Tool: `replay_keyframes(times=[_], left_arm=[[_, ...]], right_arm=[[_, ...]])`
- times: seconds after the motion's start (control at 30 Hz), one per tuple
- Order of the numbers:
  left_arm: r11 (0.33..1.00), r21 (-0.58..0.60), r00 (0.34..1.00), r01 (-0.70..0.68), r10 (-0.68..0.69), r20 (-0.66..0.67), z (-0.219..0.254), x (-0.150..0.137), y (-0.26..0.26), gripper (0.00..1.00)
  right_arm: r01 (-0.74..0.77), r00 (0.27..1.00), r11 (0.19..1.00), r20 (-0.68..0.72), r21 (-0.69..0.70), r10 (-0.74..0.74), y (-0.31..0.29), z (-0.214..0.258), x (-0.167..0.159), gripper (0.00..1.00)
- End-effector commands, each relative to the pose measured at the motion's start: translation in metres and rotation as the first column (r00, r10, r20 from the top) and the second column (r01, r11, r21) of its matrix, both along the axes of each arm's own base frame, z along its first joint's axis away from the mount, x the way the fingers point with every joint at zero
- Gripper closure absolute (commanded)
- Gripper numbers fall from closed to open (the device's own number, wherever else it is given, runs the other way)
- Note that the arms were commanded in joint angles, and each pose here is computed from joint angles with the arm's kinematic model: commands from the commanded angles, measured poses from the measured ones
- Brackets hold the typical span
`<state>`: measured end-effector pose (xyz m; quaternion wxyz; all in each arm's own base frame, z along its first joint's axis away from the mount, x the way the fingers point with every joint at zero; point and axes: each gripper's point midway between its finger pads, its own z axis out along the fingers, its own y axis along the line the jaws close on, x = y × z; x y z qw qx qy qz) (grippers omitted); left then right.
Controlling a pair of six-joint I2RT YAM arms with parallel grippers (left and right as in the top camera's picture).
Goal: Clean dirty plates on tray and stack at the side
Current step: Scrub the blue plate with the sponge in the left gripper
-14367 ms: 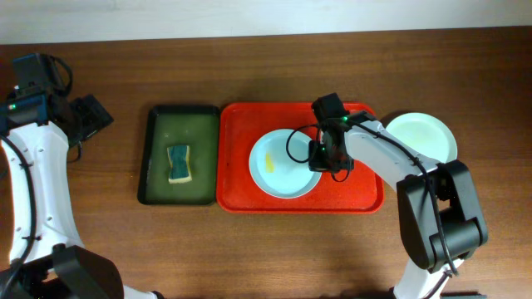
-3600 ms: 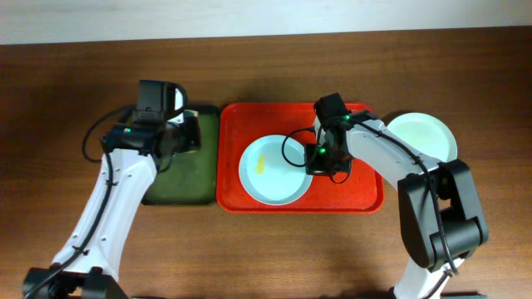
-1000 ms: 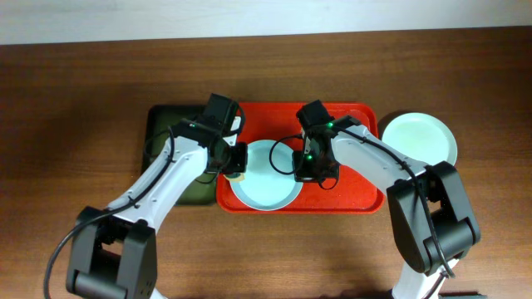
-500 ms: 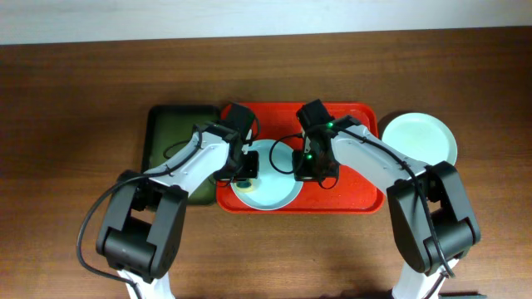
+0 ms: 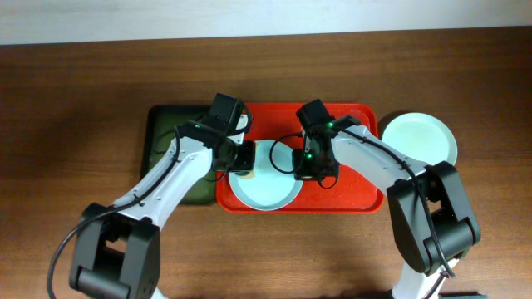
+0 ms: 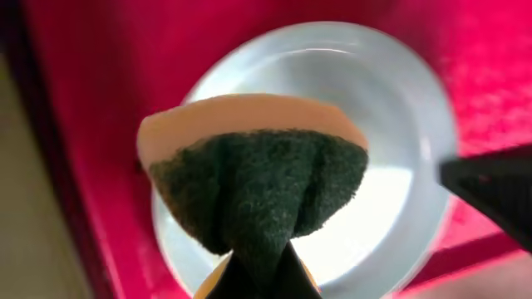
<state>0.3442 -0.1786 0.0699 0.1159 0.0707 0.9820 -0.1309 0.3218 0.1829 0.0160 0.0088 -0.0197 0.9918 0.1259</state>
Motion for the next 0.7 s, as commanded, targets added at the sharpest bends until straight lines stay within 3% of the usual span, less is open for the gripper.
replay_keyframes(times=[0.0, 0.17, 0.23, 0.3, 0.37, 0.47, 0.67], left_arm=[[0.996, 0.08, 0.999, -0.039, 0.041, -0.021, -0.027, 0.002, 0.012, 1.0], [0.994, 0.104, 0.99, -0.029, 0.043, -0.135, -0.08, -0.012, -0.003, 1.0], [0.998, 0.062, 0.977, 0.005, 0.008, -0.211, -0.096, -0.027, -0.017, 1.0], [0.999, -0.028, 0.962, 0.033, -0.04, -0.27, -0.097, -0.04, -0.037, 1.0], [0.971, -0.224, 0.941, 0.082, -0.149, -0.302, -0.084, -0.053, -0.073, 1.0], [0.892, -0.434, 0.918, 0.13, -0.273, -0.287, -0.061, -0.06, -0.104, 1.0], [0.891, -0.437, 0.949, 0.12, -0.232, -0.212, -0.032, -0.026, -0.071, 1.0]], right_arm=[[-0.011, 1.0, 1.0, -0.023, -0.005, 0.011, 0.001, -0.008, -0.006, 0.95], [-0.01, 1.0, 1.0, -0.018, -0.011, 0.01, 0.0, -0.009, -0.005, 0.95], [-0.01, 1.0, 1.0, -0.018, -0.011, 0.01, 0.0, -0.009, -0.006, 0.95], [-0.01, 1.0, 1.0, -0.014, -0.008, 0.01, 0.0, -0.008, -0.004, 0.95], [-0.01, 1.0, 1.0, -0.012, -0.008, 0.01, 0.001, -0.008, -0.004, 0.95], [-0.01, 1.0, 1.0, -0.012, -0.008, 0.01, 0.001, -0.009, -0.004, 0.95], [-0.01, 1.0, 1.0, -0.017, -0.01, 0.01, 0.0, -0.01, -0.006, 0.95]])
